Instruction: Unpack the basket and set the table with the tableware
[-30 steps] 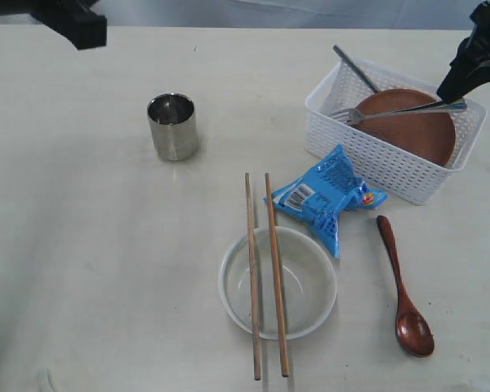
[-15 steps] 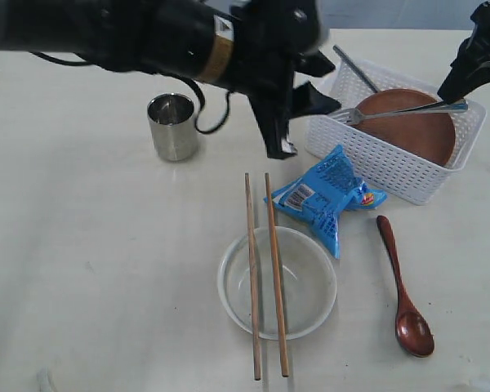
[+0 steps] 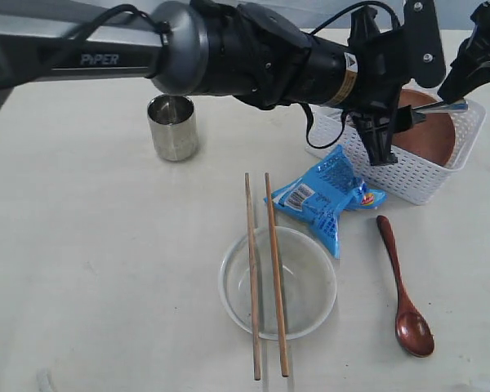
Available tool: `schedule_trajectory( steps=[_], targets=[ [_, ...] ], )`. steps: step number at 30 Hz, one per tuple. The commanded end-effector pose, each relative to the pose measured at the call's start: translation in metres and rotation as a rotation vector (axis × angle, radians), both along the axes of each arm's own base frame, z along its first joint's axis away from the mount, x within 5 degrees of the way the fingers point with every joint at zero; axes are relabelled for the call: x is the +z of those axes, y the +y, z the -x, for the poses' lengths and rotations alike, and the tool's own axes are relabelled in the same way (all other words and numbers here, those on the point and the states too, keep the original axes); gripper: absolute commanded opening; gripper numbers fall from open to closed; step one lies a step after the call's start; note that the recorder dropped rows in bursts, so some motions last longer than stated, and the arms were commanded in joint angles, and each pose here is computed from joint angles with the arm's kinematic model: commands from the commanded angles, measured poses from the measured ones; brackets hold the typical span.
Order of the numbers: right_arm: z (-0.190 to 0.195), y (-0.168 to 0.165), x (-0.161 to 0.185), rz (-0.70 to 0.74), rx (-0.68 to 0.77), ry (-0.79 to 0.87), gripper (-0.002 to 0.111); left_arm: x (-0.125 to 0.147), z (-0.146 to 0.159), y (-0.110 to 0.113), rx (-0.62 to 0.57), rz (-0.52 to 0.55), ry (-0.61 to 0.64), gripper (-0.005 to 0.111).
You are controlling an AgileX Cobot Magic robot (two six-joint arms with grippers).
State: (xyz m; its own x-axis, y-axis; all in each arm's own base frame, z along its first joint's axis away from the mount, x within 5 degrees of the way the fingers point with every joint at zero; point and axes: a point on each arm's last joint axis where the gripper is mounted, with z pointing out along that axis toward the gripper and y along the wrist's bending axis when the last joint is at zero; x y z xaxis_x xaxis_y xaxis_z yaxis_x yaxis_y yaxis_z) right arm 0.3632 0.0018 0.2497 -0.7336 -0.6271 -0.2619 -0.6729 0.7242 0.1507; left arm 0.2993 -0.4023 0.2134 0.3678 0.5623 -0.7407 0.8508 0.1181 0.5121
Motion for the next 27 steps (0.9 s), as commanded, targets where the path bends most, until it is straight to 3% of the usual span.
schedule_trajectory(
  steps=[1,7,24,27],
  targets=[
    [0.001,0.000,0.003,0.006,0.000,-0.008,0.000,-0.010,-0.003,-0.012,-0.029,0.013,0.020,0.057],
    [0.001,0.000,0.003,0.006,0.000,-0.008,0.000,-0.031,-0.011,-0.018,-0.026,-0.038,-0.025,0.057],
    [0.001,-0.001,0.003,0.012,-0.002,-0.006,0.000,-0.057,-0.027,-0.039,-0.033,-0.027,-0.039,0.057],
    [0.001,-0.001,0.003,0.012,-0.002,-0.006,0.000,-0.058,-0.026,-0.039,-0.037,-0.028,-0.036,0.051]
  ],
)
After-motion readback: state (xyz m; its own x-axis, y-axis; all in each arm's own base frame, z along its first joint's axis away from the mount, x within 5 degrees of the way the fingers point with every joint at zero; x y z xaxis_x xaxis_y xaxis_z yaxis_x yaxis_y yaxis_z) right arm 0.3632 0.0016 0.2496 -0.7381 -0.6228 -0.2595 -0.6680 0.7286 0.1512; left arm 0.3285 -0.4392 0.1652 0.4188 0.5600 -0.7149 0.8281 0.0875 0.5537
